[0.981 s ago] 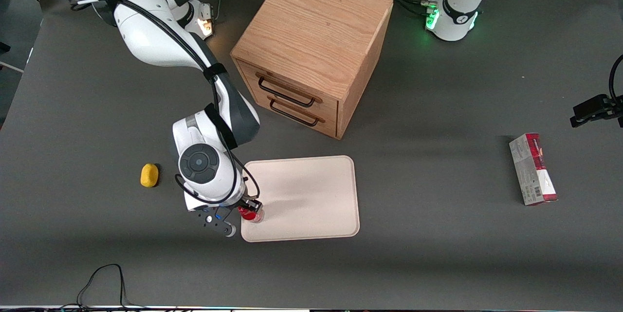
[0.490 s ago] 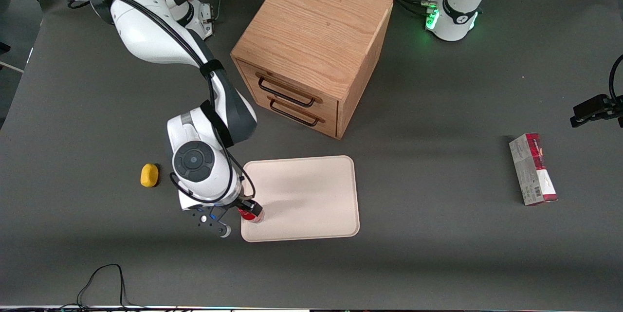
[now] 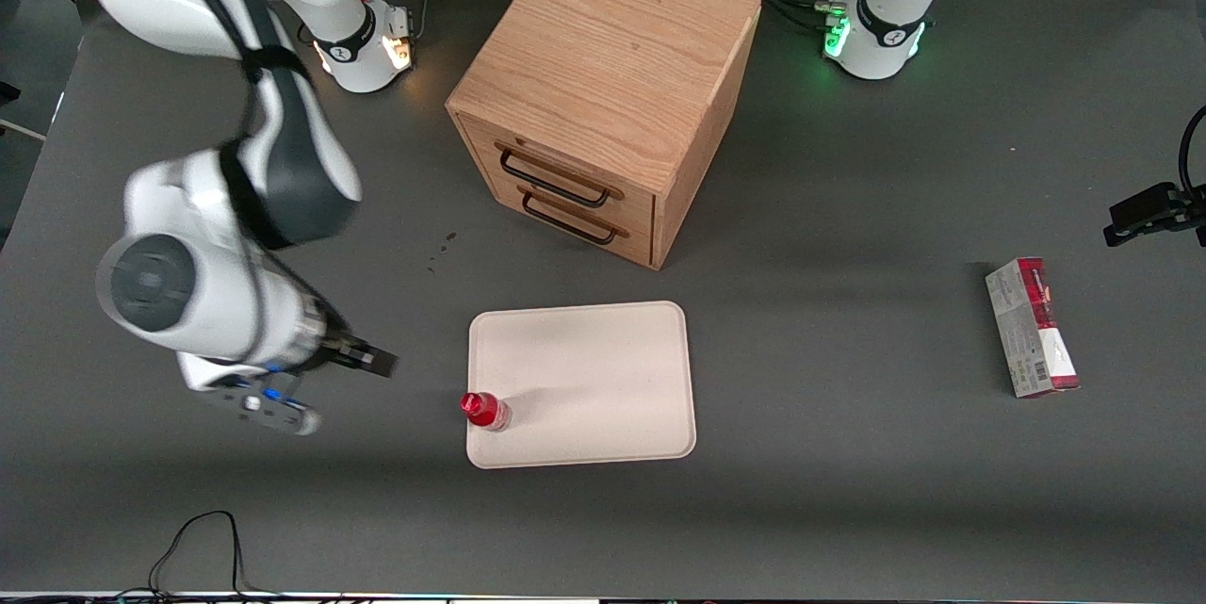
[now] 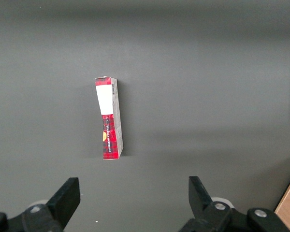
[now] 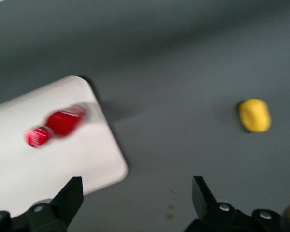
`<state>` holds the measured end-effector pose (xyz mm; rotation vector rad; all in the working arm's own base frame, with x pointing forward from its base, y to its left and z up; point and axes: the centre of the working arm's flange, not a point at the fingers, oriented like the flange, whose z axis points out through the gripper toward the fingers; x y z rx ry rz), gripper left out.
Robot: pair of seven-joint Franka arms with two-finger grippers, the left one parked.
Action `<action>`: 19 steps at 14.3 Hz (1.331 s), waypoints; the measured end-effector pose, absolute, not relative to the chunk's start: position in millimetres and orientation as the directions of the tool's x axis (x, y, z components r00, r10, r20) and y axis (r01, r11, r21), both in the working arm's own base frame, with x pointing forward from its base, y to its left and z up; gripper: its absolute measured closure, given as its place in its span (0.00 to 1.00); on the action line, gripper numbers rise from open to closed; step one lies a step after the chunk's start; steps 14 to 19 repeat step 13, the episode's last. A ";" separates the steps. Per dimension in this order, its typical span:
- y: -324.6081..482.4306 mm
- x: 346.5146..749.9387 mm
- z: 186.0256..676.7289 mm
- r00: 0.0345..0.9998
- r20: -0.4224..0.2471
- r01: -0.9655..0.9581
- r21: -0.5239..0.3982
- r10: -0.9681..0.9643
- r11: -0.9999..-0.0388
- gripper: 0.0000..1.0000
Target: Place coke bottle on tray
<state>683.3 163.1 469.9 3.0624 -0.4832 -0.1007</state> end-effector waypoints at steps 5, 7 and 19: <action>75.3 610.1 506.2 0.986 -0.127 -0.109 0.036 -0.112 -0.993 0.00; 55.5 573.9 521.8 0.990 -0.132 -0.041 0.023 -0.044 -0.999 0.00; 15.0 520.1 567.6 0.994 -0.105 -0.035 -0.005 -0.034 -0.999 0.00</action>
